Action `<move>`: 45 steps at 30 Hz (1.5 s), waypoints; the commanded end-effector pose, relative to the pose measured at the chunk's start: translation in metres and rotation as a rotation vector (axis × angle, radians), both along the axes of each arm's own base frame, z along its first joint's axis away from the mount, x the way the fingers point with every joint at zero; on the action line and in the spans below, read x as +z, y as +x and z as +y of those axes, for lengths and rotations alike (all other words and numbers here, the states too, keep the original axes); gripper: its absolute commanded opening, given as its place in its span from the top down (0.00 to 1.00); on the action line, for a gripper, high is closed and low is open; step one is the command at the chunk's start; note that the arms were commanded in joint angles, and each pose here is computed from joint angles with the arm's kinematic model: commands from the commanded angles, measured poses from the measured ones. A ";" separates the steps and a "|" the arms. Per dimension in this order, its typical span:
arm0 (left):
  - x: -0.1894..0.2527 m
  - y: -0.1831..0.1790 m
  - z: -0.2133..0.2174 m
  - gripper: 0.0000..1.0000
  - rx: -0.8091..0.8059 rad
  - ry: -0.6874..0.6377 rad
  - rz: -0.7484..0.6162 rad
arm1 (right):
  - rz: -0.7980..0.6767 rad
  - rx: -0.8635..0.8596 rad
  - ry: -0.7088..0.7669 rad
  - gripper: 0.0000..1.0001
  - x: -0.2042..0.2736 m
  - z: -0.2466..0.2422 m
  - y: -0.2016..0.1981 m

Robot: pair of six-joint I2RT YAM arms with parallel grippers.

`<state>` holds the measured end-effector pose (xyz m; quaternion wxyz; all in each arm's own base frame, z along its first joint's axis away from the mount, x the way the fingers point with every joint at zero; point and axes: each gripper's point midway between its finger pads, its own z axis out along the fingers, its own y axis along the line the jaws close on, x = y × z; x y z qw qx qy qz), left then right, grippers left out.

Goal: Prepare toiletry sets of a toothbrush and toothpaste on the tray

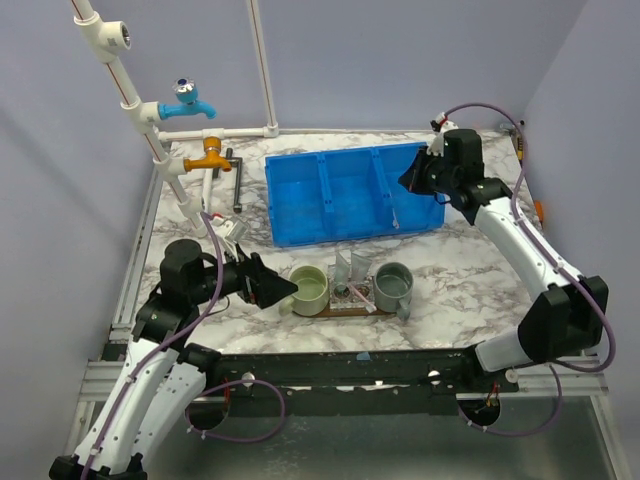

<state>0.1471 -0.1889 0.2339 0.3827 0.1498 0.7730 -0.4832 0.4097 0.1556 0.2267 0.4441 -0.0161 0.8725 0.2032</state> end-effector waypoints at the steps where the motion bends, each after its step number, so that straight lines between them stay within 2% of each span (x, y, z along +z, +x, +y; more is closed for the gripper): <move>1: 0.022 -0.002 -0.009 0.01 -0.049 -0.085 -0.011 | -0.068 0.167 0.181 1.00 0.039 0.049 -0.036; 6: 0.031 -0.001 -0.011 0.01 -0.053 -0.108 -0.019 | -0.139 0.142 0.185 1.00 0.064 0.054 -0.051; 15: 0.027 -0.005 -0.007 0.01 -0.041 -0.088 -0.019 | -0.076 -0.021 0.019 0.98 0.031 0.022 -0.033; 21: 0.020 -0.008 -0.005 0.01 -0.034 -0.069 -0.016 | -0.054 -0.132 -0.082 0.81 0.018 0.000 -0.021; 27: 0.015 -0.009 -0.003 0.01 -0.027 -0.052 -0.017 | 0.016 -0.192 -0.219 0.72 -0.012 -0.018 -0.012; 32: 0.011 -0.009 -0.001 0.01 -0.023 -0.033 -0.018 | 0.067 -0.206 -0.265 0.63 -0.040 -0.022 -0.009; 38: 0.004 -0.010 0.001 0.01 -0.018 -0.011 -0.018 | 0.114 -0.221 -0.297 0.57 -0.066 -0.028 -0.002; 45: 0.000 -0.009 0.003 0.01 -0.013 -0.001 -0.020 | 0.160 -0.240 -0.306 0.57 -0.090 -0.038 0.011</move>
